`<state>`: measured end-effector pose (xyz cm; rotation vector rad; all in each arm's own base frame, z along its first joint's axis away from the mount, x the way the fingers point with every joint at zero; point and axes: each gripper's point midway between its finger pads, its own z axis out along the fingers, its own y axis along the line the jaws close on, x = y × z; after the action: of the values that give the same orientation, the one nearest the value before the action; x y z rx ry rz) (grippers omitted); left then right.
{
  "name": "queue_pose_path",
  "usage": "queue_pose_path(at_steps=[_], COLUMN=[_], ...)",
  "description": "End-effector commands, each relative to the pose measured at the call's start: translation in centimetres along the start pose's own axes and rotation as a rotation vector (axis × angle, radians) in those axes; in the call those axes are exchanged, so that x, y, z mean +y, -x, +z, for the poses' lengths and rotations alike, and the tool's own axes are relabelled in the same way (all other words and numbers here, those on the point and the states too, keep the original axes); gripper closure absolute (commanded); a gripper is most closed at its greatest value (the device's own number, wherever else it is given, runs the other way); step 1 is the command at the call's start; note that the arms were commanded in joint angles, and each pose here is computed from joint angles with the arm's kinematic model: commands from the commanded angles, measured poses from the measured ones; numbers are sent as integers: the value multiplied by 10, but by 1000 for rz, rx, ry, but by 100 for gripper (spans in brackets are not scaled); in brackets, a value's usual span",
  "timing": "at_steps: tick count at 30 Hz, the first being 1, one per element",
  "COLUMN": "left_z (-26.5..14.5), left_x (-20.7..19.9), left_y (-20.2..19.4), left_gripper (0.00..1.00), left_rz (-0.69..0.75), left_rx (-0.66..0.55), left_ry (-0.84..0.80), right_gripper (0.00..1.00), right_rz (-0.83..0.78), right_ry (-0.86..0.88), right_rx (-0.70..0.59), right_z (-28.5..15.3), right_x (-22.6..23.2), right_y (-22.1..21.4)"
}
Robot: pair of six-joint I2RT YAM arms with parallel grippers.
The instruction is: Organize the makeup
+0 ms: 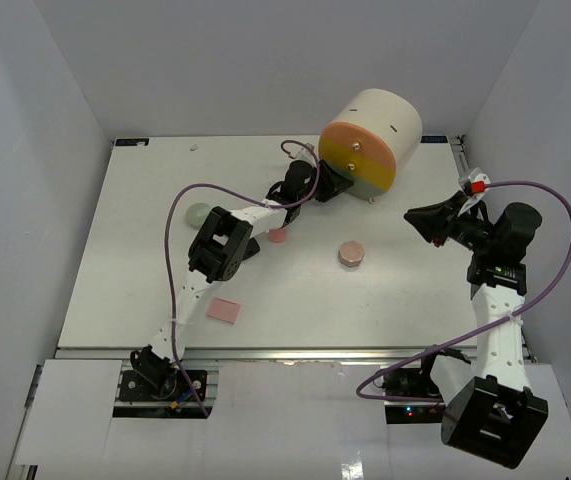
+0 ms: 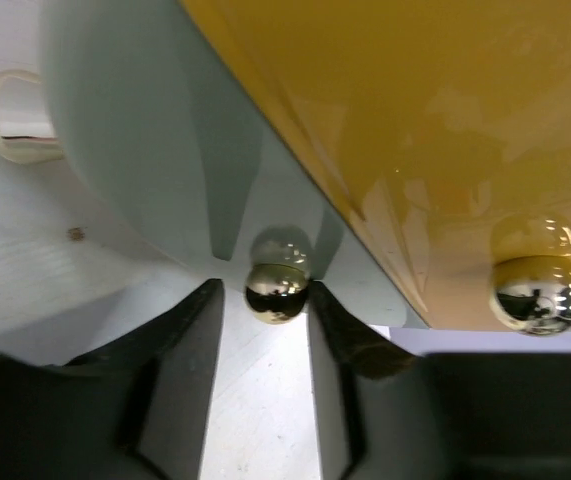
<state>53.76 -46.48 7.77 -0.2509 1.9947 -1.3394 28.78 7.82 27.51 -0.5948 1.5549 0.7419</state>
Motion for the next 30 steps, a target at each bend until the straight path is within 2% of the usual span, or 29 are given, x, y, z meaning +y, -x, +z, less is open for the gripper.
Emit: queue_pose_path(at_steps=[1, 4, 7, 8, 13, 15, 18, 19, 22, 24, 27, 30], left_z=[-3, -9, -22, -28, -69, -85, -100, -104, -110, -111, -116, -126], left_x=[-5, -4, -17, -7, -18, -6, -12, -15, -15, -17, -23, -32], left_y=[15, 12, 12, 3, -11, -24, -25, -25, -27, -26, -22, -12], left_gripper=[63, 73, 77, 77, 78, 76, 73, 71, 58, 45, 28, 20], left_rz=[-13, -18, -3, -5, 38, 53, 75, 80, 86, 97, 135, 177], left_rx=[-37, -28, -13, 11, 51, 72, 79, 79, 89, 89, 85, 57], left_ry=[31, 31, -4, 17, -6, 14, 3, -3, 4, 4, -2, -10], right_gripper=[74, 74, 74, 74, 74, 74, 74, 73, 68, 58, 35, 24], right_rz=[-32, -30, -27, -26, -14, -24, -32, -31, -32, -35, -38, -29], right_ry=[-7, -5, -10, -10, -16, -20, -20, -18, -9, 2, 27, 63], right_rx=[-15, -11, -9, -7, 0, 5, 13, 14, 15, 16, 17, 25], right_z=[-1, 0, 0, 0, 1, 1, 1, 1, 2, 2, 2, 3], right_x=[-3, -4, -6, -6, -8, -10, -12, -12, -11, -9, -7, -2], right_y=[5, 2, 0, -1, -5, -7, -10, -11, -12, -13, -15, -20])
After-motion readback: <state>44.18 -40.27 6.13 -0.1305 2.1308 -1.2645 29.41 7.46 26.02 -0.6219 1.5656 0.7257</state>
